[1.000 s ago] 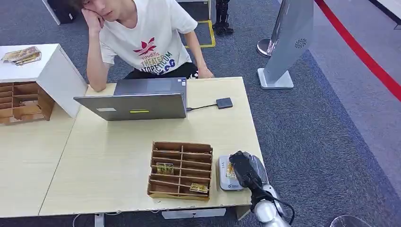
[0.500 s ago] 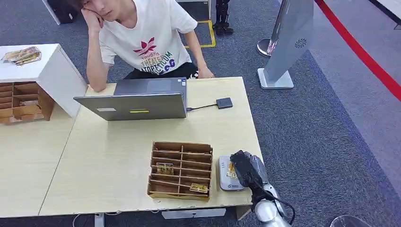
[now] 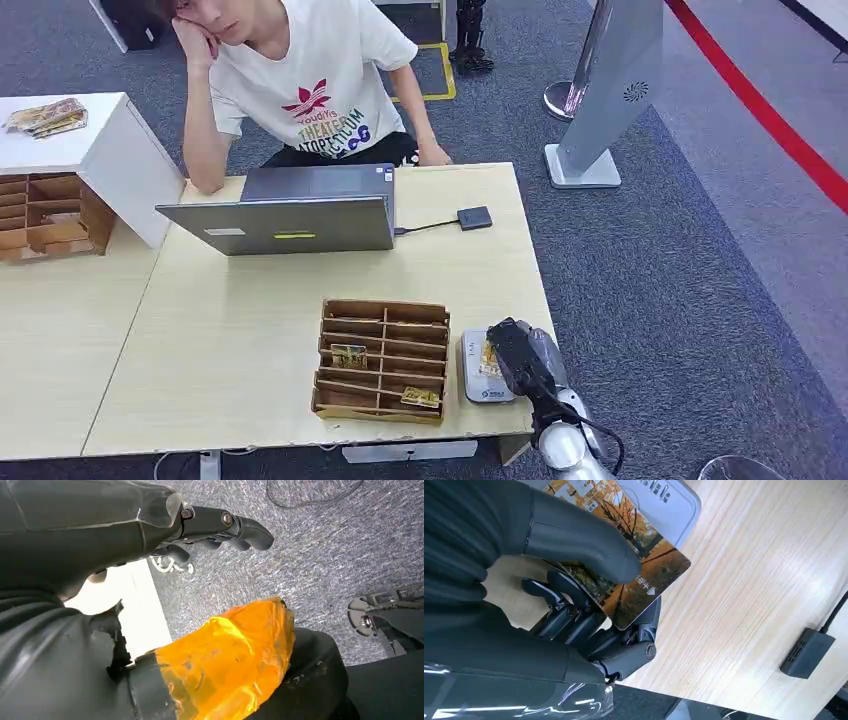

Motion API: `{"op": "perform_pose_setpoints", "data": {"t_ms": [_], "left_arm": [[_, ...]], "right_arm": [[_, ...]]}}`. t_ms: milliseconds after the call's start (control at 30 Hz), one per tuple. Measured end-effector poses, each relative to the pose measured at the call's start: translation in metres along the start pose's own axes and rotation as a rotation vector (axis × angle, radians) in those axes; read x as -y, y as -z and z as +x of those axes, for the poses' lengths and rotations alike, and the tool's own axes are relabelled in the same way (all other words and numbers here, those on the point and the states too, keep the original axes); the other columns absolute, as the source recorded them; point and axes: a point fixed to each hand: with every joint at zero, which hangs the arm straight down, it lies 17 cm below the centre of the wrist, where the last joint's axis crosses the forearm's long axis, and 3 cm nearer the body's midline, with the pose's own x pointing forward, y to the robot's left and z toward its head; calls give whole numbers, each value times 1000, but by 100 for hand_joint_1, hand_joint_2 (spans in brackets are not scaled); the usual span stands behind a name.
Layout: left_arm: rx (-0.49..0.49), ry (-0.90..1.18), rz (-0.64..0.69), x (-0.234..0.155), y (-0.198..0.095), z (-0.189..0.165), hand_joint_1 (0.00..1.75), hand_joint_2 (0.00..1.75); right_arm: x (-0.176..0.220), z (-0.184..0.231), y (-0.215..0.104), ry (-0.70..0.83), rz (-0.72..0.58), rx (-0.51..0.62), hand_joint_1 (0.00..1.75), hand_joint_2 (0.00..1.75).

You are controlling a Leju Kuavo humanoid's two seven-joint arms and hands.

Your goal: Pass the card to the sensor for recognition and then transmit it.

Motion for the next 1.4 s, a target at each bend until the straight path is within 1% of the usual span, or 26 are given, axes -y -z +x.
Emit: {"op": "perform_pose_setpoints", "data": {"t_ms": [1400], "left_arm": [[3,13,1,-1,0,1,0,0]], "right_arm": [[-1,-1,0,-9,3,-1,175,175]]}}
